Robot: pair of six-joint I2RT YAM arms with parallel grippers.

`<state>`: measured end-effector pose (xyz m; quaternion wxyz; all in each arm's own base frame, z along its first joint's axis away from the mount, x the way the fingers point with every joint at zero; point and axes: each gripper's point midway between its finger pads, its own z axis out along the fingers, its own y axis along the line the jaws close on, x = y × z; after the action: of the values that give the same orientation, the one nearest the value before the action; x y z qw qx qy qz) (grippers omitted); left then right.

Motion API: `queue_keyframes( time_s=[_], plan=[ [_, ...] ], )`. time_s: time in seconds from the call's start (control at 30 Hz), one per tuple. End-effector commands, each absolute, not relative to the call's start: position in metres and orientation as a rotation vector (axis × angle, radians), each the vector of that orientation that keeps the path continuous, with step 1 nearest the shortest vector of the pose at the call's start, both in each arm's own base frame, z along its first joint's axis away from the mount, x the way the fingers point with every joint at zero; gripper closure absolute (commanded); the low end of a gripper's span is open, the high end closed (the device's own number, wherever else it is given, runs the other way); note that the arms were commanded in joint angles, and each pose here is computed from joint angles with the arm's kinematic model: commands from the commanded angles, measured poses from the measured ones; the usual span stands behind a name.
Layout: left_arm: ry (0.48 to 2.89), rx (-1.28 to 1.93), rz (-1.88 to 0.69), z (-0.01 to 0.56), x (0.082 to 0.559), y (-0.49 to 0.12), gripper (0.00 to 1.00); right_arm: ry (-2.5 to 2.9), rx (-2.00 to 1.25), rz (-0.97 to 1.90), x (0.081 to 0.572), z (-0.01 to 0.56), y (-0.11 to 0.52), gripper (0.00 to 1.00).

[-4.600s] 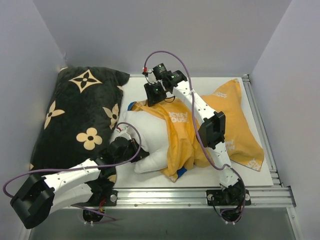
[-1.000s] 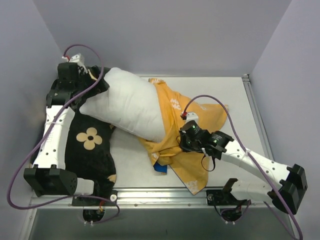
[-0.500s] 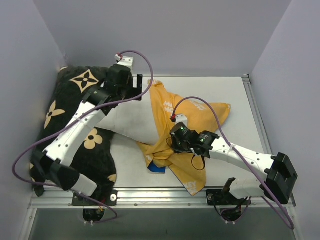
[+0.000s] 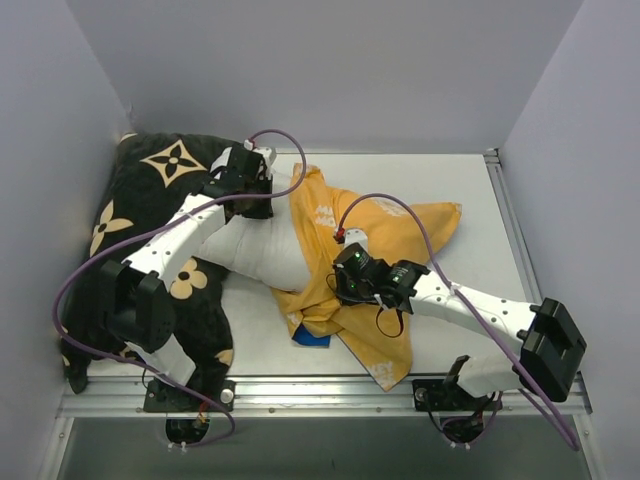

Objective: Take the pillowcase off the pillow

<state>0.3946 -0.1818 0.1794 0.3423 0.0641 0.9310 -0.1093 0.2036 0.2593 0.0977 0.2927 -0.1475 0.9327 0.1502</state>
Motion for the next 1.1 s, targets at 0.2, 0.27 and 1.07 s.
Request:
queue_keyframes(
  time_s=[0.2,0.27,1.07],
  plan=[
    [2.472,0.161,-0.213,0.161,0.383,-0.163,1.00,2.399,-0.349,0.437,0.221,0.162,0.256,0.38],
    [2.449,0.175,-0.198,0.167,0.379,-0.161,1.00,2.369,-0.296,0.414,0.228,0.186,0.237,0.31],
    [2.338,0.137,-0.209,0.199,0.376,-0.163,1.00,2.435,-0.264,0.331,0.401,0.224,0.293,0.43]
  ],
)
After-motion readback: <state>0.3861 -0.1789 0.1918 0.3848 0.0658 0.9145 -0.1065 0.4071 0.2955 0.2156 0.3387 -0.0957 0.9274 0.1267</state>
